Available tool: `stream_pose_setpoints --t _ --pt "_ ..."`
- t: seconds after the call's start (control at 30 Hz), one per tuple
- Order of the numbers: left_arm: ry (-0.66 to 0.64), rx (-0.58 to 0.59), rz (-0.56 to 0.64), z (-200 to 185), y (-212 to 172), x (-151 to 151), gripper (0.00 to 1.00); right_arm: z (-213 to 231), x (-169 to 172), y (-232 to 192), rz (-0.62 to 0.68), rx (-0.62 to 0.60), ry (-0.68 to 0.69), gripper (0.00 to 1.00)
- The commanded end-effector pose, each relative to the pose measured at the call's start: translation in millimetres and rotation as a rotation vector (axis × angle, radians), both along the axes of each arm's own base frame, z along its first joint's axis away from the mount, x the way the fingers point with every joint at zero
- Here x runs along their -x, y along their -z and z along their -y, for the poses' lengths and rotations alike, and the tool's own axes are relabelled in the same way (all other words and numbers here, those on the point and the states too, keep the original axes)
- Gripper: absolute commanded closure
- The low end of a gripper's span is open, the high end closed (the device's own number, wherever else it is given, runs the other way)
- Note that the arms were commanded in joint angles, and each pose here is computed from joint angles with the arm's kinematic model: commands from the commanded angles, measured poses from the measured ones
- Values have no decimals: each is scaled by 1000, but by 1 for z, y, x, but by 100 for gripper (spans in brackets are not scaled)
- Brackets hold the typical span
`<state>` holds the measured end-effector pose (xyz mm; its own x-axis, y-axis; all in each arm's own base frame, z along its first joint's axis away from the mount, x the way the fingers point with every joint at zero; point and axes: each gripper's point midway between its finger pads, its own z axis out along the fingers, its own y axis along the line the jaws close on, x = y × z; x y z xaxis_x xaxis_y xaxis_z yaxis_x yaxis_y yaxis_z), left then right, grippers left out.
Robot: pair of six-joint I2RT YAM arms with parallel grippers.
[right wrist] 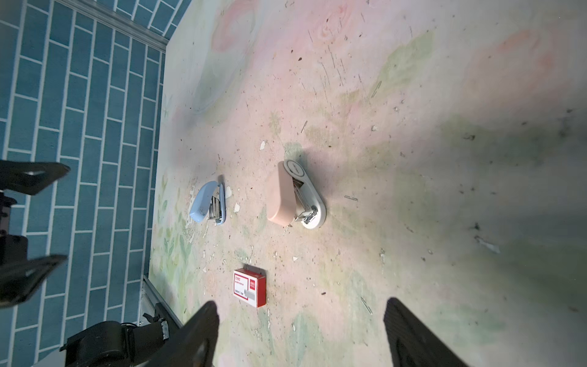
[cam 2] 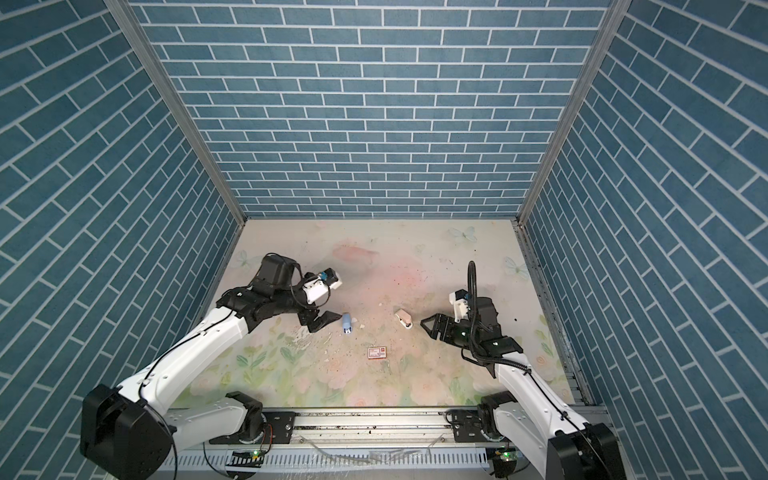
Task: Load the staples into the stapler
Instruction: 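Move the left gripper toward the red-and-white staple box while the right gripper advances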
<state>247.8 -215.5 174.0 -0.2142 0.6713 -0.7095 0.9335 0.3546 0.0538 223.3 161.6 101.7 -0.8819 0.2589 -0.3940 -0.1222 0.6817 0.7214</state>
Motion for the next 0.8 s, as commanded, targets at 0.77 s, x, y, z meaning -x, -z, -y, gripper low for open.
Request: stream_pose_setpoints --t 0.77 --pt "279 -310 -236 81 127 63 13 16 11 -8 -76 -170 118 32"
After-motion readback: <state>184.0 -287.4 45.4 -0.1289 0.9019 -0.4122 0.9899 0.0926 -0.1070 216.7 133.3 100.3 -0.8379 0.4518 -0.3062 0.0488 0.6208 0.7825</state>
